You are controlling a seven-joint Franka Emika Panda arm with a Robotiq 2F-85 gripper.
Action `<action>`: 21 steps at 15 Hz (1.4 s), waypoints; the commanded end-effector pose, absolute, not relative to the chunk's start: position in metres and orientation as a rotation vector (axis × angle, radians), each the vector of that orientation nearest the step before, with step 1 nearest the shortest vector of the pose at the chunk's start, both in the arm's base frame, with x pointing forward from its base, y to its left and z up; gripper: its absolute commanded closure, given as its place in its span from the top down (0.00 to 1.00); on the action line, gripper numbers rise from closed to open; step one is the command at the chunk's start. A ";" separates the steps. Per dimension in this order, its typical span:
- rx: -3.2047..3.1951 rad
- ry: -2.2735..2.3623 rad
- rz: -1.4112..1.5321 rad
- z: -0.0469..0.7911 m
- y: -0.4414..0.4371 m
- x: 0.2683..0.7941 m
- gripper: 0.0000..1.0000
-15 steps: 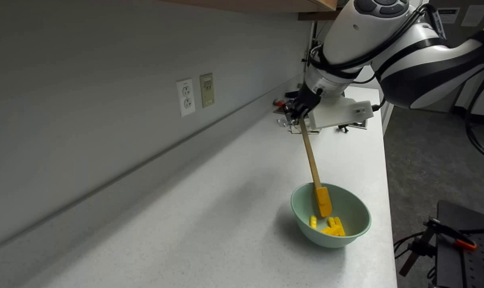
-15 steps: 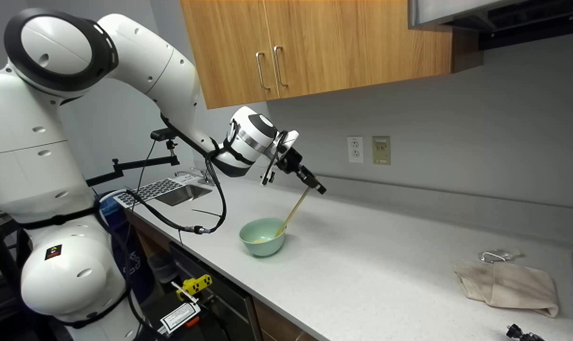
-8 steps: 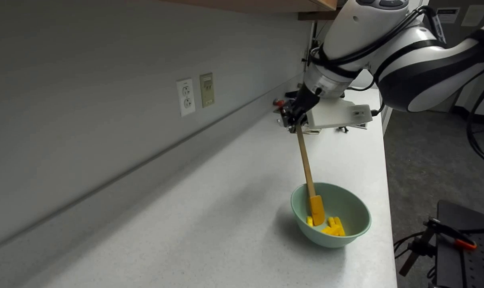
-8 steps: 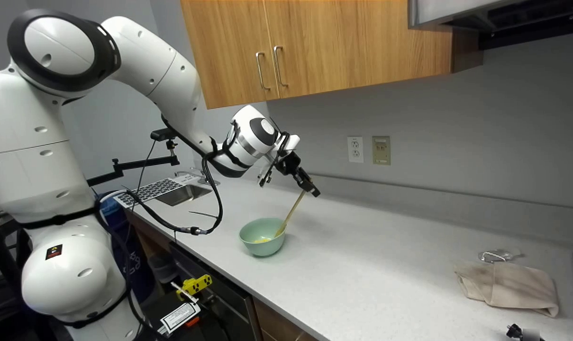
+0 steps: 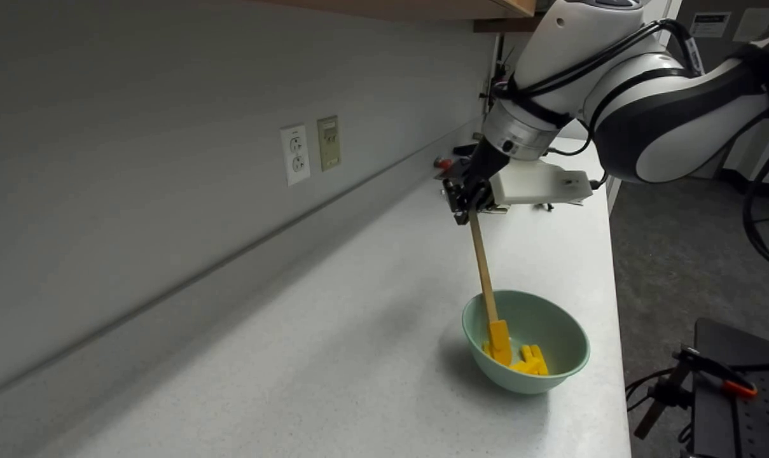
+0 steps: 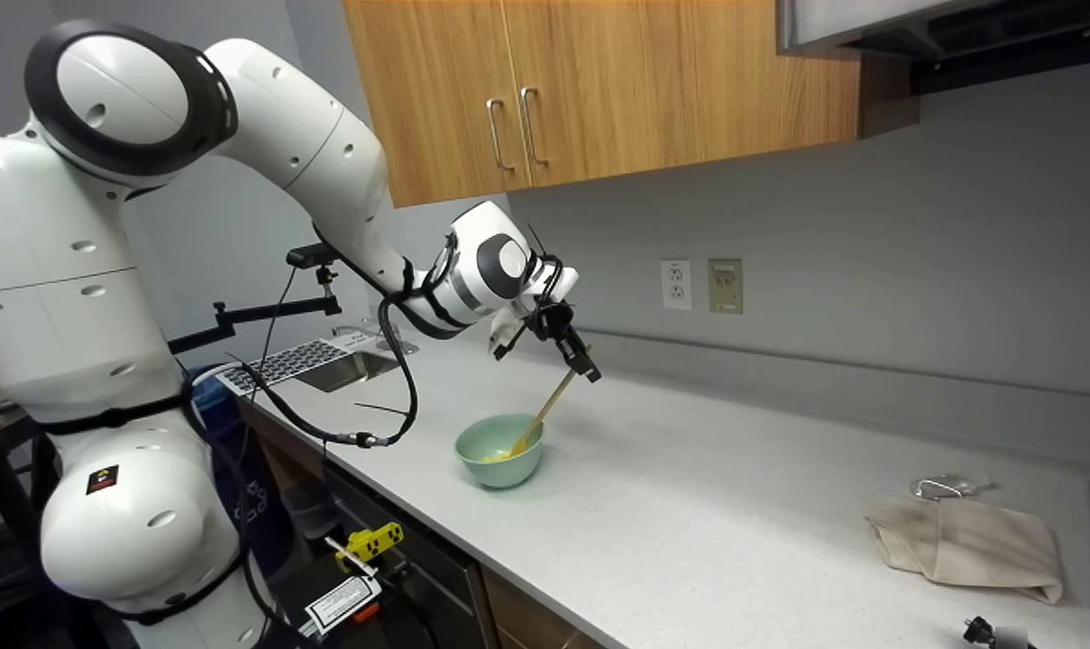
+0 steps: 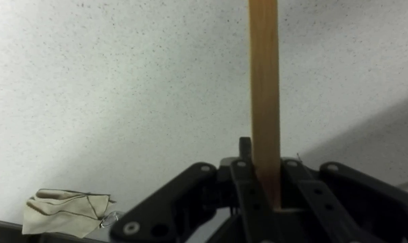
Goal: Stir the bowl
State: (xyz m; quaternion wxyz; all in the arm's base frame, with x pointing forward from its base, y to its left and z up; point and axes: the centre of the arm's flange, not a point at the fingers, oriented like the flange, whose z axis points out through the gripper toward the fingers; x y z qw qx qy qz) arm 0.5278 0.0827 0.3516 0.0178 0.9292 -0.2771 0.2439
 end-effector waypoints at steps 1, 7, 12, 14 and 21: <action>2.798 -0.827 0.829 0.363 0.075 0.527 0.02; 2.867 -0.780 0.798 0.372 0.077 0.527 0.02; 2.982 -0.823 0.719 0.370 0.086 0.527 0.02; 2.937 -0.797 0.747 0.370 0.087 0.527 0.02; 2.746 -0.697 0.873 0.378 0.076 0.529 0.02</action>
